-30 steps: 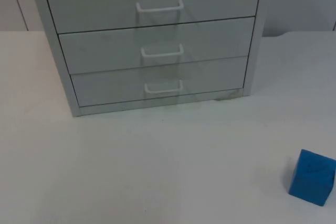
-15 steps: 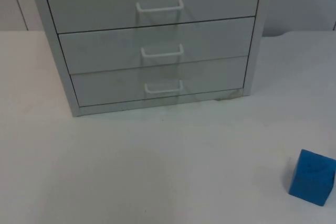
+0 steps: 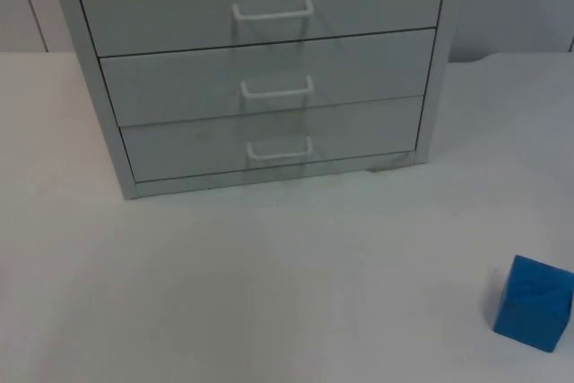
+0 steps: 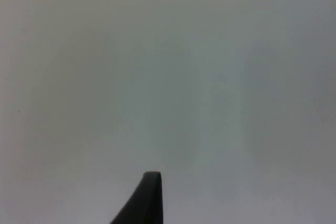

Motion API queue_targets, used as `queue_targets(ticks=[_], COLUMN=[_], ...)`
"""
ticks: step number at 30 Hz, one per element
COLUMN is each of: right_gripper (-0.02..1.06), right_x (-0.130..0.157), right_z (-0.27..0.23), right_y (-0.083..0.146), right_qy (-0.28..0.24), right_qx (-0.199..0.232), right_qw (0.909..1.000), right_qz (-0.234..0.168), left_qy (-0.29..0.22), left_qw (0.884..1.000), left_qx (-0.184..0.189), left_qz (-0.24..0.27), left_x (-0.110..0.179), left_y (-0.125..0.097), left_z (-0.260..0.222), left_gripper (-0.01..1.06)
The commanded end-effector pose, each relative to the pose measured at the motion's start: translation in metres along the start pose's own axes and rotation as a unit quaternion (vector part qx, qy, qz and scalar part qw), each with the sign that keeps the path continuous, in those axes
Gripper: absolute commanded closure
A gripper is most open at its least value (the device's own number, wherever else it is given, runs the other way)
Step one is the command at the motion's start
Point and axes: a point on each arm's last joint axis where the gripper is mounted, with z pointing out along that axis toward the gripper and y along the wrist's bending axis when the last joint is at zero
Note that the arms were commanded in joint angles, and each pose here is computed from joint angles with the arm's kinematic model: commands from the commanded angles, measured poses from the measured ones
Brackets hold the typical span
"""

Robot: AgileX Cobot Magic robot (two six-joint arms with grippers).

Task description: Open the drawer with the left hand, place the block into the drawer with the right hand, then close the drawer with the left hand.

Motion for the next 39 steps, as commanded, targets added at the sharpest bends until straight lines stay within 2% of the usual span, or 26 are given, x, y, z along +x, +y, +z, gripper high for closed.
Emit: queue_targets(ticks=[1, 6, 10, 11, 13, 15, 17, 23, 26, 27, 29, 32, 33, 34, 37, 38, 39], right_gripper=[-0.01, -0.01, -0.01, -0.01, -0.01, -0.01, -0.01, -0.01, -0.01, -0.01, -0.01, -0.01, -0.01, -0.01, -0.01, -0.01, -0.01], right_x=[-0.002, -0.003, -0.003, -0.003, -0.003, -0.004, -0.004, -0.005, -0.005, -0.005, -0.005, -0.005, -0.005, -0.005, -0.005, -0.005, -0.006], right_z=[0.000, 0.000, 0.000, 0.000, 0.000, 0.000, 0.000, 0.000, 0.000, 0.000, 0.000, 0.000, 0.000, 0.000, 0.000, 0.000, 0.000], right_y=[-0.001, -0.001, -0.001, -0.001, -0.001, -0.001, -0.001, -0.001, -0.001, -0.001, -0.001, -0.001, -0.001, -0.001, -0.001, -0.001, -0.001], right_qy=[-0.005, -0.006, -0.007, -0.007, -0.010, -0.015, -0.015, -0.019, -0.020, -0.020, -0.021, -0.021, -0.021, -0.021, -0.022, -0.022, -0.023], right_qx=[0.002, 0.002, 0.002, 0.002, 0.002, 0.002, 0.002, 0.002, 0.002, 0.002, 0.002, 0.002, 0.002, 0.002, 0.002, 0.002, 0.002], right_qw=[1.0000, 1.0000, 1.0000, 1.0000, 0.9999, 0.9999, 0.9999, 0.9998, 0.9998, 0.9998, 0.9998, 0.9998, 0.9998, 0.9998, 0.9998, 0.9998, 0.9997], right_qz=[-0.002, -0.002, -0.002, -0.002, -0.002, -0.002, -0.002, -0.002, -0.002, -0.002, -0.002, -0.002, -0.002, -0.002, -0.002, -0.002, -0.002], left_qy=[-0.004, -0.003, 0.029, 0.029, 0.043, 0.059, 0.067, 0.095, 0.086, 0.086, 0.072, 0.045, 0.045, 0.040, 0.025, 0.025, 0.022], left_qw=[1.000, 1.000, 0.998, 0.998, 0.995, 0.991, 0.989, 0.977, 0.964, 0.964, 0.957, 0.937, 0.937, 0.930, 0.898, 0.898, 0.889], left_qx=[0.006, 0.010, 0.050, 0.050, 0.079, 0.116, 0.129, 0.161, 0.178, 0.178, 0.176, 0.160, 0.160, 0.155, 0.117, 0.117, 0.102], left_qz=[-0.001, 0.004, 0.018, 0.018, 0.030, 0.033, 0.035, 0.104, 0.176, 0.176, 0.219, 0.307, 0.307, 0.331, 0.424, 0.424, 0.446], left_x=[-0.003, -0.005, -0.007, -0.007, -0.010, -0.014, -0.016, -0.032, -0.041, -0.041, -0.046, -0.044, -0.044, -0.042, -0.034, -0.034, -0.032], left_y=[-0.002, -0.002, -0.009, -0.009, -0.014, -0.020, -0.024, -0.049, -0.079, -0.079, -0.100, -0.130, -0.130, -0.140, -0.166, -0.166, -0.171], left_z=[0.000, 0.003, 0.015, 0.015, 0.024, 0.037, 0.042, 0.057, 0.062, 0.062, 0.064, 0.070, 0.070, 0.072, 0.082, 0.082, 0.085], left_gripper=[0.00, 0.02, 0.19, 0.19, 0.24, 0.24, 0.24, 0.24, 0.24, 0.24, 0.24, 0.25, 0.25, 0.25, 0.25, 0.25, 0.25])
